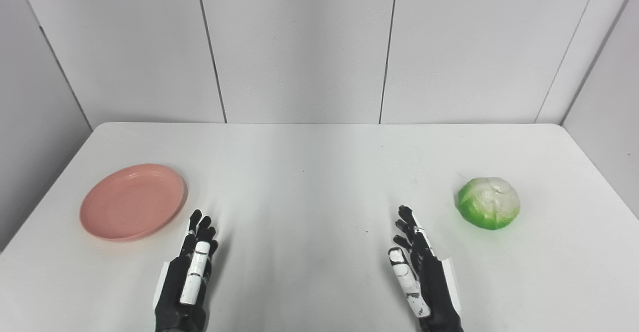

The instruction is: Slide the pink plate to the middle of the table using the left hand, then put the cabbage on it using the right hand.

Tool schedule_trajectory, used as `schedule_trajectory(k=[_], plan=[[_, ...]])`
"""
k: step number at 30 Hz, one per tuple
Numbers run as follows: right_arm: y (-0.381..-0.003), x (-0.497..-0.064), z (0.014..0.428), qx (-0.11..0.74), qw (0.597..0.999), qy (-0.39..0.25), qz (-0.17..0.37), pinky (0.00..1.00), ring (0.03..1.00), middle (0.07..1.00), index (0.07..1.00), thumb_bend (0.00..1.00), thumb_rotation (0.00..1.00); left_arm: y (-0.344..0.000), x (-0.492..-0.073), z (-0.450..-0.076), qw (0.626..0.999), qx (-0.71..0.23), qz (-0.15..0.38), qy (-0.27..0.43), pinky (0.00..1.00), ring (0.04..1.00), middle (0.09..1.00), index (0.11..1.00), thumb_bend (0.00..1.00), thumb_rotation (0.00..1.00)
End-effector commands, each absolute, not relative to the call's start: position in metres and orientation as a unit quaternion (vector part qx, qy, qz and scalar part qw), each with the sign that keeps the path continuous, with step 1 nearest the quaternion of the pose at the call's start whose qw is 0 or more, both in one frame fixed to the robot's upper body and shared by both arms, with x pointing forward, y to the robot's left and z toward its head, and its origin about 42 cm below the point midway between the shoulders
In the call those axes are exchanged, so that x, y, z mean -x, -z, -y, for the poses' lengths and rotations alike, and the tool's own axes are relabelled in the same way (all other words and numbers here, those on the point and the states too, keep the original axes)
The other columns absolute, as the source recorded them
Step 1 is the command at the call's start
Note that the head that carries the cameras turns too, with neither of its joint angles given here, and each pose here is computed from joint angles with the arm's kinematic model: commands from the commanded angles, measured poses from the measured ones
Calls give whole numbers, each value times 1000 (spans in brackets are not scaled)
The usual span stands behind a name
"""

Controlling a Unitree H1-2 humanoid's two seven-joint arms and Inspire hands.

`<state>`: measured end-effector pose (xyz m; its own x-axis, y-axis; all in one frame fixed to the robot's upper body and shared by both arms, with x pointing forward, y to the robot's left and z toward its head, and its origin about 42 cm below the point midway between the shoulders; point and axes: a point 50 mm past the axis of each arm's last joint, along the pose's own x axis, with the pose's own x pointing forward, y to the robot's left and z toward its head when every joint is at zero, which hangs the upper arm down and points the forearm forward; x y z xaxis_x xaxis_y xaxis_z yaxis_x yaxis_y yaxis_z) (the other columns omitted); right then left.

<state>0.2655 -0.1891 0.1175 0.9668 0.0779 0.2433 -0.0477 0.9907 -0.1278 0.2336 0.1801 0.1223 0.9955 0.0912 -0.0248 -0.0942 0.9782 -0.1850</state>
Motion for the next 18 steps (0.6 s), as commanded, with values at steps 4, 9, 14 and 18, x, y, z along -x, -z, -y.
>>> schedule_trajectory(k=[4,9,14,18], plan=[[-118,-272,190,40,992,-30,117,871,912,939,914,678,932,-114,-217,-179,995,87,-28,-43,1000,1000,1000,1000,645,761],[-121,-272,191,-27,995,-13,96,915,930,941,910,690,880,-115,-216,-180,997,59,-8,-40,1000,1000,996,1000,674,754],[-121,-272,193,-40,995,-13,87,925,934,946,915,722,892,-115,-214,-180,998,56,-6,-38,1000,1000,992,1000,685,750],[-121,-272,193,-39,995,-13,86,918,930,943,912,700,897,-117,-213,-179,998,53,-2,-34,1000,1000,991,1000,678,749]])
